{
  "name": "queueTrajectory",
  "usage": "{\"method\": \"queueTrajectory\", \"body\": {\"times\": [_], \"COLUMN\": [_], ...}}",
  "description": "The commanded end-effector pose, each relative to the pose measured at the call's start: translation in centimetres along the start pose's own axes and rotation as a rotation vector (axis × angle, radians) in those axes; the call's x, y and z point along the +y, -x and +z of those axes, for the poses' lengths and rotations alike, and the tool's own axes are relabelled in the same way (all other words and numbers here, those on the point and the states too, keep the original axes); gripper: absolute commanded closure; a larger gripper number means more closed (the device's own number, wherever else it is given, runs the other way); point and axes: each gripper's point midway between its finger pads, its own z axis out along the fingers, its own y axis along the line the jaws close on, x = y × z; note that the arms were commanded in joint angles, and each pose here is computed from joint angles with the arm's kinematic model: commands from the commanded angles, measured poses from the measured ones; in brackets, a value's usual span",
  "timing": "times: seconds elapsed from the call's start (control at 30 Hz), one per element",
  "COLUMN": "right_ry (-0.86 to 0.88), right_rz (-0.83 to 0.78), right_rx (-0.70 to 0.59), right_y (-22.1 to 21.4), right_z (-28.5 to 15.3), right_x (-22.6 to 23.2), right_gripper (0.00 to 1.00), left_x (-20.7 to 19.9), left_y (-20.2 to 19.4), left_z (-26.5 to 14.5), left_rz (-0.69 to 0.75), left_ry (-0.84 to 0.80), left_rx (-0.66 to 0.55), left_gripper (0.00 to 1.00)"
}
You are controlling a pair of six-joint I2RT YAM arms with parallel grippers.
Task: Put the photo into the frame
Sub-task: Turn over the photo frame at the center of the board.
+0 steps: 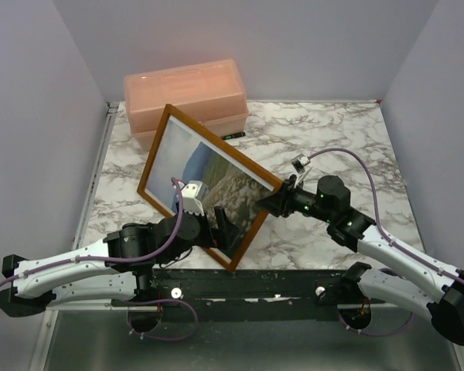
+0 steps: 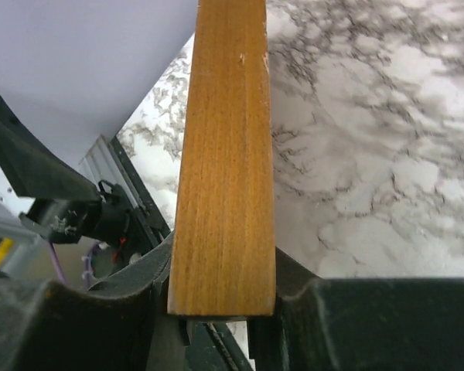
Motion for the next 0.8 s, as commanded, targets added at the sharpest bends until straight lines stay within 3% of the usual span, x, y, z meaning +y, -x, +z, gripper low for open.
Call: {"method": "queueTrajectory", "body": {"times": [0.0,0.47,0.6,0.77], "right_ry": [-0.197,-0.516,-0.577,-0.644], "right_rz": [0.121,0.448,0.498,0.522], "right_rx": [0.026,0.118,0.15,0.21], "right_y": [-3.3,-13.0,-15.1,-17.6], "right_z": [-0.9,-3.5,-4.2,-5.2], "right_x": [-4.7,-11.8,-12.9,-13.9], "right_gripper": [1.0,0.94,0.81,0.72], "left_x": [-0.8,8.9,10.6,11.4], "left_y": [-1.8,-6.7,-7.5,-8.3], "left_z": [1.6,2.7,2.4,2.5], "left_rz": [-0.182,-0.426,-0.455,-0.451], "left_ry": [-0.073,0.218,0.265,0.309], "left_rx": [0.076,0.061,0.047,0.065], "left_gripper": [0.02,0.02,0.01,0.01]}}
